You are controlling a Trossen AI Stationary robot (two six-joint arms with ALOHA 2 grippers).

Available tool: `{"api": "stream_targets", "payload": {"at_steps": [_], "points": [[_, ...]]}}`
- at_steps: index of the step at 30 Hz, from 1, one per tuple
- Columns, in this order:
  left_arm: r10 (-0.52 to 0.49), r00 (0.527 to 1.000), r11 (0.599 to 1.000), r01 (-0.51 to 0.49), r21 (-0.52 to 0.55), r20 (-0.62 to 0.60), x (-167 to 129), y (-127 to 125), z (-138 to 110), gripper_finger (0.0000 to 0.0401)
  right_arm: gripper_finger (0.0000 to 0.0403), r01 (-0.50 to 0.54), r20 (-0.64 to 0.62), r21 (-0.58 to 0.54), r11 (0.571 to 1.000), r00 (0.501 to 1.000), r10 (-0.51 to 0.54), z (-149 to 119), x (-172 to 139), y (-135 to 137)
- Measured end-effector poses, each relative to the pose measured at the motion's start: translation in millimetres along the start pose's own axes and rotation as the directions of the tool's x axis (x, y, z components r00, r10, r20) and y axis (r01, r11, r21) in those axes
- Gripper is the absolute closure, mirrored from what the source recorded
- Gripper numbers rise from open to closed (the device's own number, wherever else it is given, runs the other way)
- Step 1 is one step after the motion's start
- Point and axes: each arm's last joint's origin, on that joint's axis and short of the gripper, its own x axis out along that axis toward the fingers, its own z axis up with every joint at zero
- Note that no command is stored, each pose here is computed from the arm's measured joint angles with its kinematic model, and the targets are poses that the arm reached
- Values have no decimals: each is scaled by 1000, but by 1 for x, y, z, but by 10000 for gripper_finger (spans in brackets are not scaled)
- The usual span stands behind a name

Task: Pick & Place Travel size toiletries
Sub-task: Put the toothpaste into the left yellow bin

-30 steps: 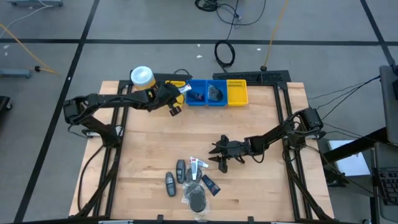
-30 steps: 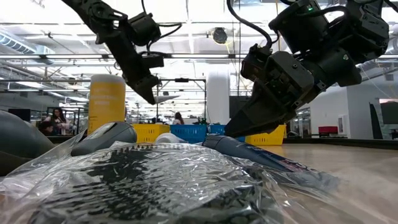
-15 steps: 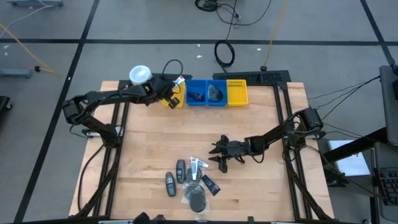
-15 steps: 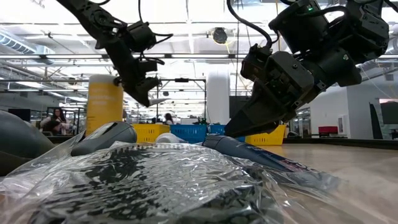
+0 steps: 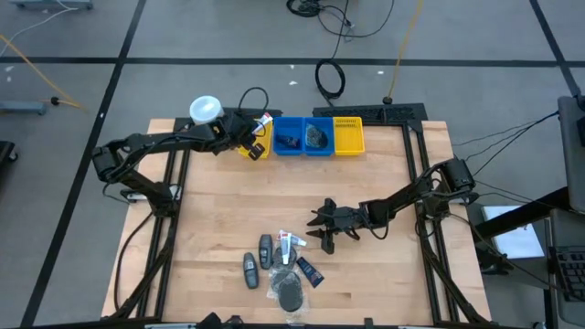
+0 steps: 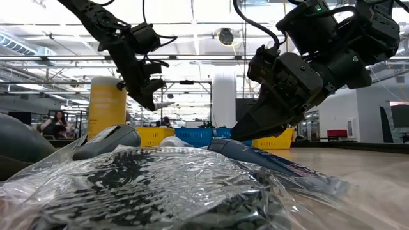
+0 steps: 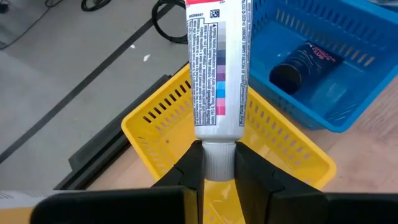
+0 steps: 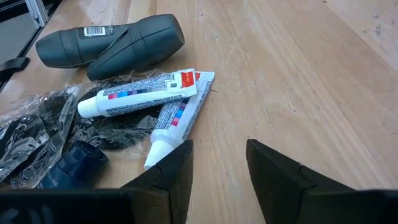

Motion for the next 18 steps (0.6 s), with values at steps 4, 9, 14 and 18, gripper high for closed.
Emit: {"api": "stream_targets", "payload": {"at_steps": [4,9,14,18], "points": [[0,1000,1000,0,-4,0,0,0,0,345,261,0,0,0,1000,1000,0,0,0,0],[-1,1000,1000,1,-8,0,0,0,0,331,261,0,0,0,1000,1000,0,0,0,0],[-1,1000,1000,1,-10,0,0,0,0,316,261,0,0,0,1000,1000,0,0,0,0],[-2,1000,1000,2,-13,1,0,0,0,314,261,0,0,0,1000,1000,0,0,0,0]]}}
